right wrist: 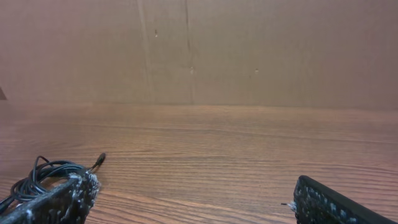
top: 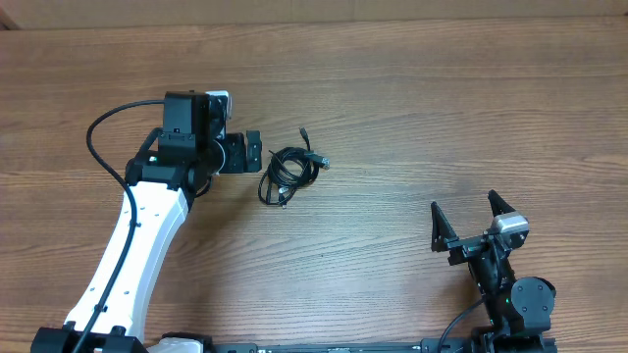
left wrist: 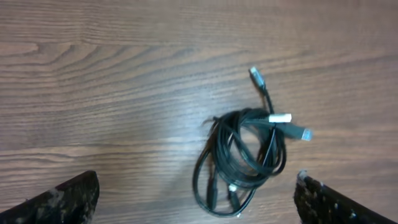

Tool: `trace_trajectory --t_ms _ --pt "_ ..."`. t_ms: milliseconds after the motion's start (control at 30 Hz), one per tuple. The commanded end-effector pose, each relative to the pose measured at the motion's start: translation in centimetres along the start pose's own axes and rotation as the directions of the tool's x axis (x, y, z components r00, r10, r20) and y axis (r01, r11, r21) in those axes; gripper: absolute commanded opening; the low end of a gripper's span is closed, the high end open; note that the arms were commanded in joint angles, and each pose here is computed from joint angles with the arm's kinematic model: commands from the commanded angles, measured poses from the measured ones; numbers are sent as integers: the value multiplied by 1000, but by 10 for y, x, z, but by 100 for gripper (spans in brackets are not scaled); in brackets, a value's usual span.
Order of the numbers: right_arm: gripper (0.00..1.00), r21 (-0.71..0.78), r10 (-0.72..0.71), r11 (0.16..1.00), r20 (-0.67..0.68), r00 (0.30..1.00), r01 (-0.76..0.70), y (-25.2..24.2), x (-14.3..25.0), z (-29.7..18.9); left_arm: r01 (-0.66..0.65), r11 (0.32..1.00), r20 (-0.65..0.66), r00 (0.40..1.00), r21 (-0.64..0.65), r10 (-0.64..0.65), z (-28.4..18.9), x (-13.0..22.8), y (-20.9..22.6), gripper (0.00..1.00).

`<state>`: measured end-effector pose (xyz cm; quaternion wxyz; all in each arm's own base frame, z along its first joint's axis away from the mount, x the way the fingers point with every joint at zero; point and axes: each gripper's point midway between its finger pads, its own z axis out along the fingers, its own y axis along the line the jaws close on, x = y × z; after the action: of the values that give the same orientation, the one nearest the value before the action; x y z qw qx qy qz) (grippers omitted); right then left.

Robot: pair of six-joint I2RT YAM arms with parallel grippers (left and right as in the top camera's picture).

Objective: Untangle cables

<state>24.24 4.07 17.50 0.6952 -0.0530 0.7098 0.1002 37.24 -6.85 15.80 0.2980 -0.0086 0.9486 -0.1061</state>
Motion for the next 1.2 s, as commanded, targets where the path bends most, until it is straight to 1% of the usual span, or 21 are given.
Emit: trace_trajectory --t_ms 0,33,100,200,300,400,533,833,900,933,967,1000,1067,1133,1167 --pt "100 2 1 1000 4 1000 -1 -1 2 0 109 994 47 993 28 -110 -1 -18 -8 98" --pt "100 2 1 1000 4 1000 -1 -1 2 0 121 992 52 991 32 -122 1 -19 -9 96" --pt "100 2 1 1000 4 1000 -1 -1 2 0 117 992 54 991 39 -119 5 -21 -13 89" --pt "100 2 1 1000 4 1000 -1 -1 2 0 94 995 3 996 44 -94 23 -9 -24 85" --pt "100 2 1 1000 4 1000 -1 -1 2 0 75 996 -58 996 43 -73 42 5 -32 85" --pt "100 2 1 1000 4 1000 -1 -1 2 0 59 998 -119 991 35 -55 64 21 -37 82" --pt "100 2 1 1000 4 1000 -1 -1 2 0 42 999 -183 982 0 -41 92 40 -35 80" --pt "100 2 1 1000 4 1000 -1 -1 2 0 14 1000 -245 969 -11 -16 137 65 -35 79" --pt "100 2 1 1000 4 1000 -1 -1 2 0 8 1000 -257 966 -10 -10 142 70 -37 75" --pt "100 2 1 1000 4 1000 -1 -1 2 0 4 1000 -263 965 -11 -7 143 72 -38 69" --pt "100 2 1 1000 4 1000 -1 -1 2 0 2 1000 -266 964 -10 -5 144 73 -39 59" --pt "100 2 1 1000 4 1000 -1 -1 2 0 0 1000 -268 963 -9 -3 144 74 -39 49" --pt "100 2 1 1000 4 1000 -1 -1 2 0 0 1000 -268 964 -8 -2 144 74 -40 24" --pt "100 2 1 1000 4 1000 -1 -1 2 0 0 1000 -267 964 -7 -2 144 74 -40 9" --pt "100 2 1 1000 4 1000 -1 -1 2 0 1 1000 -267 964 -7 -2 144 74 -40 5"
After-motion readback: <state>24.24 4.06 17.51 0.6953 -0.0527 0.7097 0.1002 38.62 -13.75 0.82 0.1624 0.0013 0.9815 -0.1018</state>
